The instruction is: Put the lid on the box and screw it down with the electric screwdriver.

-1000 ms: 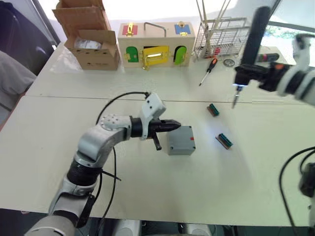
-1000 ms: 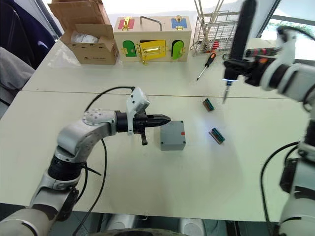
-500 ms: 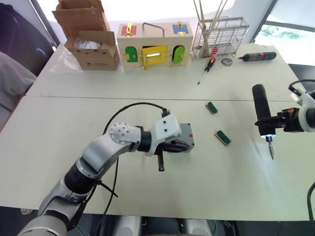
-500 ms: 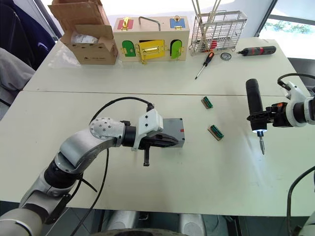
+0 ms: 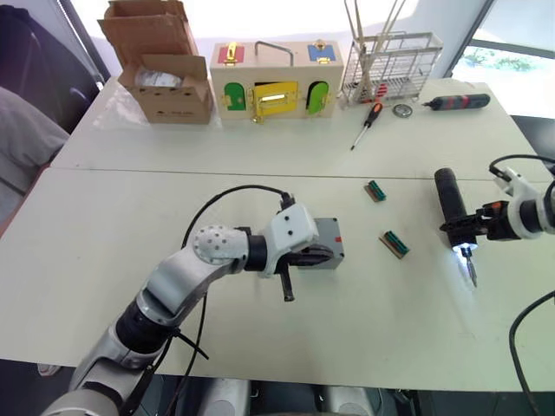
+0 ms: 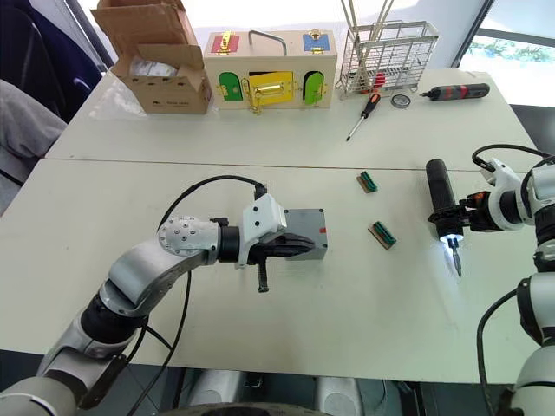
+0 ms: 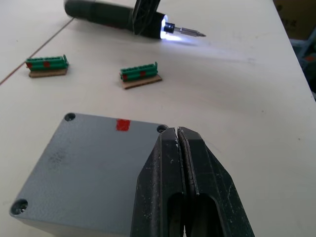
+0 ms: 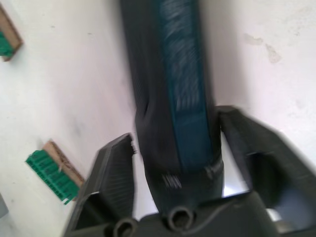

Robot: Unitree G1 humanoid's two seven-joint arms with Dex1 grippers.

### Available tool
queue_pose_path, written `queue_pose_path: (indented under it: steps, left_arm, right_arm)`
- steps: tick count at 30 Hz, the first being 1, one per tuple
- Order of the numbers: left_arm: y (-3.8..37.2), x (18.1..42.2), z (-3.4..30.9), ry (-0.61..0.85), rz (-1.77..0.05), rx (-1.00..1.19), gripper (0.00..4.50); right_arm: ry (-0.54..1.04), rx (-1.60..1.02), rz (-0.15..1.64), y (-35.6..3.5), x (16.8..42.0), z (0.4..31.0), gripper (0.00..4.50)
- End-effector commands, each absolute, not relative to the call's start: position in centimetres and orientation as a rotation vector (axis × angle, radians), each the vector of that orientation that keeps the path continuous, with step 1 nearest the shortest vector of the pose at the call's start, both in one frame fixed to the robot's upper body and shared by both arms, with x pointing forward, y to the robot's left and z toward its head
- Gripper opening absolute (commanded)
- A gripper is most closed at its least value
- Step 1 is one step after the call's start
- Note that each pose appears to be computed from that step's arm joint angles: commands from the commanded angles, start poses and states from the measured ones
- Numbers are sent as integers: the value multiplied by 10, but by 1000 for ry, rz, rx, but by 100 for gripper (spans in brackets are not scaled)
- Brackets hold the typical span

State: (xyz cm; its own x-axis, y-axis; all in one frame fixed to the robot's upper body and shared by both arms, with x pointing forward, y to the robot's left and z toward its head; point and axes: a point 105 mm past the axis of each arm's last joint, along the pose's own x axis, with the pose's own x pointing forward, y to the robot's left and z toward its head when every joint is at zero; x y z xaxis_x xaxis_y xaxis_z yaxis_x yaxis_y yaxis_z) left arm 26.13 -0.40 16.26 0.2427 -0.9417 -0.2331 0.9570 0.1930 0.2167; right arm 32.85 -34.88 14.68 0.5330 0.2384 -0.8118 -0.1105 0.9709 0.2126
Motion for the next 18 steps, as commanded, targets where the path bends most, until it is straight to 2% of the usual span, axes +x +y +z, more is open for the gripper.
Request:
queue_pose_path:
  steps: [1,3,5,7,9,12,14,16,18]
  left_arm:
    - [0,274,186,-88,-1236,343,0]
    - [7,292,199,-103,-1166,280,0]
    - [23,320,221,-123,-1037,175,0]
    - [50,341,240,-147,-909,129,0]
    - [76,350,249,-152,-836,123,0]
    - [104,350,243,-93,-797,107,0]
    - [122,341,226,-9,-805,109,0]
    - [136,328,206,82,-811,109,0]
    - [148,311,184,175,-833,104,0]
  right_arm:
    - [962,120,183,-355,330,155,445]
    - [930,98,175,-357,334,159,445]
    - [868,34,167,-360,342,170,445]
    - [737,-11,175,-359,356,195,445]
    - [603,-81,222,-350,368,220,445]
    - [437,-138,368,-320,375,240,445]
    - [256,-158,521,-283,371,249,445]
    - [135,-251,619,-257,354,245,445]
    - [161,-259,741,-235,329,224,445]
